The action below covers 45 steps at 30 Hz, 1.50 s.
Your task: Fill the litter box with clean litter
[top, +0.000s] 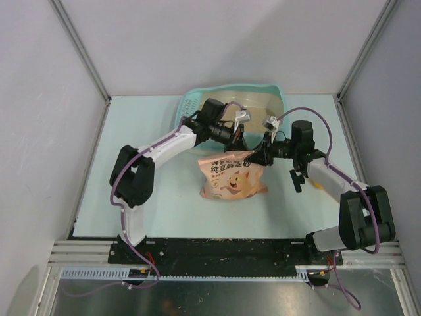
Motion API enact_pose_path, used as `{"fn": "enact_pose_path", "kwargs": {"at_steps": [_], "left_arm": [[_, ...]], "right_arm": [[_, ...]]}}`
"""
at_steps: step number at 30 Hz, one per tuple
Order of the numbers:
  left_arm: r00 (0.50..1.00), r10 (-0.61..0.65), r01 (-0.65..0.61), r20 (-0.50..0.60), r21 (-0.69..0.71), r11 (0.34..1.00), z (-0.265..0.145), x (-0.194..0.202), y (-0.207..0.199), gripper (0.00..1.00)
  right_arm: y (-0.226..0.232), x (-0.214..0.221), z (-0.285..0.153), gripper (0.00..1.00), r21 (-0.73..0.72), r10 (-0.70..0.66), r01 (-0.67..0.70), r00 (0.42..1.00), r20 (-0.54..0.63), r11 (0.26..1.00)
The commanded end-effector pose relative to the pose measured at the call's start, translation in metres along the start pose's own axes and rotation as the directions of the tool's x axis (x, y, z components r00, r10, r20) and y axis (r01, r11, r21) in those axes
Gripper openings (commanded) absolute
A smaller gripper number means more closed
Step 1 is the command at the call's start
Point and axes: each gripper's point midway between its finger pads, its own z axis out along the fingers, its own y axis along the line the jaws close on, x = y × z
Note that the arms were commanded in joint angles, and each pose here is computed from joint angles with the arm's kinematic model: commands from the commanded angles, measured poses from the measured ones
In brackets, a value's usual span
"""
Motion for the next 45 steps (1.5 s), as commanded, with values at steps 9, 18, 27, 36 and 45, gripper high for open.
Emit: {"fn": "enact_pose_path", "kwargs": {"at_steps": [9, 18, 27, 36, 45], "left_arm": [[0.987, 0.046, 0.041, 0.156, -0.513, 0.857, -0.167, -0.039, 0.019, 0.49], [0.991, 0.122, -0.073, 0.052, -0.553, 0.830, -0.197, 0.050, -0.035, 0.64], [0.958, 0.287, -0.246, 0.025, -0.448, 0.860, -0.174, 0.052, -0.061, 0.68], [0.932, 0.360, -0.329, 0.045, -0.315, 0.890, -0.125, 0.034, -0.080, 0.69], [0.972, 0.175, -0.114, 0.156, -0.340, 0.933, -0.124, 0.020, -0.049, 0.07]], "right_arm": [[0.016, -0.032, -0.006, 0.10, -0.014, -0.033, 0.034, 0.998, 0.054, 0.999], [0.018, -0.019, -0.005, 0.04, 0.006, 0.001, -0.001, 1.000, 0.004, 1.000], [0.020, -0.013, -0.004, 0.00, 0.038, 0.048, -0.046, 0.997, -0.057, 0.998], [0.019, -0.010, -0.011, 0.00, 0.075, 0.076, -0.070, 0.995, -0.072, 0.995], [0.017, -0.011, -0.024, 0.00, 0.077, 0.082, -0.077, 0.995, -0.060, 0.994]]}}
